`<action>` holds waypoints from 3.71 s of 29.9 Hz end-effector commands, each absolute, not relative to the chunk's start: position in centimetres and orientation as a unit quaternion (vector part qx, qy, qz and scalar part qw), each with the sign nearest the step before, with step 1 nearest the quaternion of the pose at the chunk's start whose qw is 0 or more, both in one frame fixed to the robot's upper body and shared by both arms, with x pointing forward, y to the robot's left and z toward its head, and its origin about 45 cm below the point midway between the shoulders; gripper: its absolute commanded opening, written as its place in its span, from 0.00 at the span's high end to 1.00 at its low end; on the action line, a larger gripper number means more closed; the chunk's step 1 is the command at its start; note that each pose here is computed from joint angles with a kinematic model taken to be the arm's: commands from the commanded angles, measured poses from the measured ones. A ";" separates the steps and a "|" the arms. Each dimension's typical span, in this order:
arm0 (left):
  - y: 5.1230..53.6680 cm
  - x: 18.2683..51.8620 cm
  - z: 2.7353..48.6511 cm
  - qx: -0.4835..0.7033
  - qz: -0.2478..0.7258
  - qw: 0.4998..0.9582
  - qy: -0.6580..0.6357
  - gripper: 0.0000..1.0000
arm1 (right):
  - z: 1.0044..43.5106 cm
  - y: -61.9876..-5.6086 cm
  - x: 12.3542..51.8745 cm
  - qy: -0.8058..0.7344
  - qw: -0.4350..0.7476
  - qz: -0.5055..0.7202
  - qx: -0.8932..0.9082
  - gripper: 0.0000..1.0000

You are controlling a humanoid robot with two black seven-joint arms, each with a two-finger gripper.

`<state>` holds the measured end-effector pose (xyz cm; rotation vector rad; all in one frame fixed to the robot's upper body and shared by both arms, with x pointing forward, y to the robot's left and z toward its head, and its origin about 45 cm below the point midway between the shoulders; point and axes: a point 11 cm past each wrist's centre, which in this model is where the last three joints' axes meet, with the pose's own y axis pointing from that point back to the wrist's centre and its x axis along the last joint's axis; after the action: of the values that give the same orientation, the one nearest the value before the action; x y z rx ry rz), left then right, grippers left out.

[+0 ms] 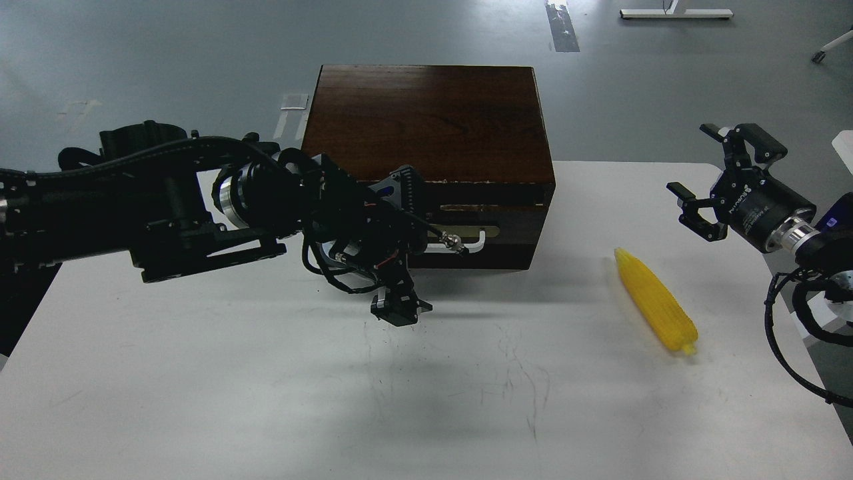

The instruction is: Put corn in drawer with both arms

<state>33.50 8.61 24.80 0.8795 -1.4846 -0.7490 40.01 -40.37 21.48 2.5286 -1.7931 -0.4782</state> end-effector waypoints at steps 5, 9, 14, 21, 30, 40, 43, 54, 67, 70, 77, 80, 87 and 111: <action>7.5 31.3 25.6 0.345 -0.340 0.586 -0.650 0.02 | 21.4 -40.3 40.0 -0.571 0.003 -0.154 0.806 0.00; 7.3 31.1 25.8 0.340 -0.342 0.583 -0.654 0.02 | 21.4 -40.3 39.9 -0.571 0.003 -0.154 0.807 0.00; 7.5 30.6 26.0 0.335 -0.345 0.584 -0.655 0.02 | 21.3 -40.4 39.9 -0.571 0.004 -0.154 0.806 0.00; 7.4 30.1 26.6 0.328 -0.347 0.580 -0.659 0.02 | 21.1 -40.3 39.7 -0.571 0.004 -0.157 0.806 0.00; 6.6 31.0 30.0 0.322 -0.321 0.576 -0.680 0.02 | 21.2 -40.4 39.8 -0.571 0.004 -0.156 0.806 0.00; 7.1 31.9 42.1 0.185 -0.125 0.778 -0.587 0.02 | 21.6 -41.6 39.5 -0.580 0.008 -0.151 0.801 0.00; 9.7 33.8 42.6 0.152 -0.050 0.852 -0.498 0.02 | 21.6 -41.6 39.5 -0.581 0.008 -0.150 0.800 0.00; 25.5 38.3 36.4 0.005 0.280 0.956 -0.084 0.02 | 21.9 -41.2 39.6 -0.576 0.001 -0.151 0.804 0.00; 38.2 39.6 26.9 -0.044 0.505 0.857 0.095 0.02 | 23.5 -41.1 38.3 -0.503 0.117 -0.065 0.854 0.00; 38.8 39.5 25.2 -0.050 0.521 0.845 0.107 0.02 | 24.9 -41.4 37.1 -0.432 0.225 0.021 0.873 0.00; 38.7 39.6 23.3 -0.085 0.540 0.827 0.127 0.02 | 24.6 -42.1 35.4 -0.296 0.393 0.141 0.859 0.00; 38.5 39.5 22.9 -0.086 0.539 0.827 0.131 0.02 | 24.3 -42.4 35.2 -0.243 0.449 0.183 0.840 0.00; 38.1 39.7 23.2 -0.097 0.537 0.827 0.132 0.02 | 21.6 -41.8 35.3 -0.152 0.519 0.229 0.810 0.00; 38.1 39.4 23.0 -0.097 0.536 0.827 0.135 0.02 | 14.5 -39.7 35.3 -0.059 0.574 0.246 0.779 0.22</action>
<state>39.41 37.98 22.95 -0.2077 0.2874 1.1383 35.40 -40.05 15.00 1.8273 -0.1559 0.5753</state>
